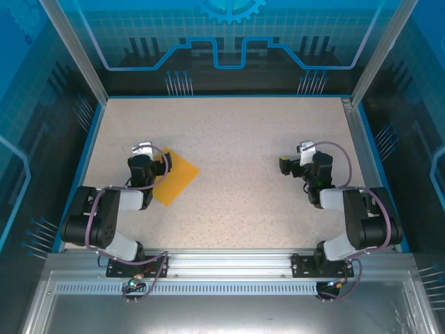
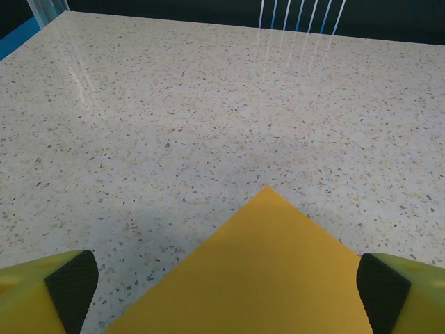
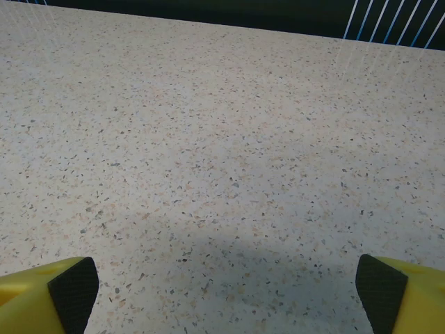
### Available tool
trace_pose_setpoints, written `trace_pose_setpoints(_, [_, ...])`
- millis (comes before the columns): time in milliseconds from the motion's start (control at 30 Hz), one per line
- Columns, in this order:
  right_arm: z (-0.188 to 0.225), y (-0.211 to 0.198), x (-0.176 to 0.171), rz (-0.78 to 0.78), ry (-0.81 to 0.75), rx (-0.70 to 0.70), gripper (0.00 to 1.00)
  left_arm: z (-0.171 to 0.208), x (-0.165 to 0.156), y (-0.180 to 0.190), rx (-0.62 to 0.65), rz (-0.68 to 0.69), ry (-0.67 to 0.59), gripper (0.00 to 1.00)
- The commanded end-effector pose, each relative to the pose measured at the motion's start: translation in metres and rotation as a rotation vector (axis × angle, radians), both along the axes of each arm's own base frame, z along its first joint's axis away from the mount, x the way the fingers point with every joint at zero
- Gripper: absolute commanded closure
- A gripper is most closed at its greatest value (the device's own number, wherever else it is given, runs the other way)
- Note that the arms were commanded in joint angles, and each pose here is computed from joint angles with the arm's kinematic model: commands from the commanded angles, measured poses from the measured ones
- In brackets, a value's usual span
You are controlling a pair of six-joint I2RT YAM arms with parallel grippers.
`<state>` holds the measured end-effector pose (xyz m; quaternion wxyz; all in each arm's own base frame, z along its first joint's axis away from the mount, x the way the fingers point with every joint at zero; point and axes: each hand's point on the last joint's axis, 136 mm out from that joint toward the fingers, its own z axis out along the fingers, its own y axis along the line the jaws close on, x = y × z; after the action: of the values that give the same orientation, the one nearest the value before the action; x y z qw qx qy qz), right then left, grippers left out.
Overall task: Fold a paper plane with a square sheet of paper (pick it up from the middle)
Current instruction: Move the square sheet of paper to the center of the table.
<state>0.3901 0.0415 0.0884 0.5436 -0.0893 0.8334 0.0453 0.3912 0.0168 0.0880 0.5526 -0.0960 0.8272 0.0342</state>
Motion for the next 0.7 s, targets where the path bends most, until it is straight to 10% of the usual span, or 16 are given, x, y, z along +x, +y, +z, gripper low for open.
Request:
trace_pose_setpoints(0, [0.0052,-0.003,0.0048,-0.001,-0.016,-0.01,0.01,0.0045,0.0011,0.0002,0.0,-0.008,-0.024,0.01])
trace_pose_setpoints(667, [0.0057,-0.0028,0.0051,-0.001,-0.017,-0.009,0.01,0.0041,0.001,0.0002,0.0,-0.008,-0.023,0.01])
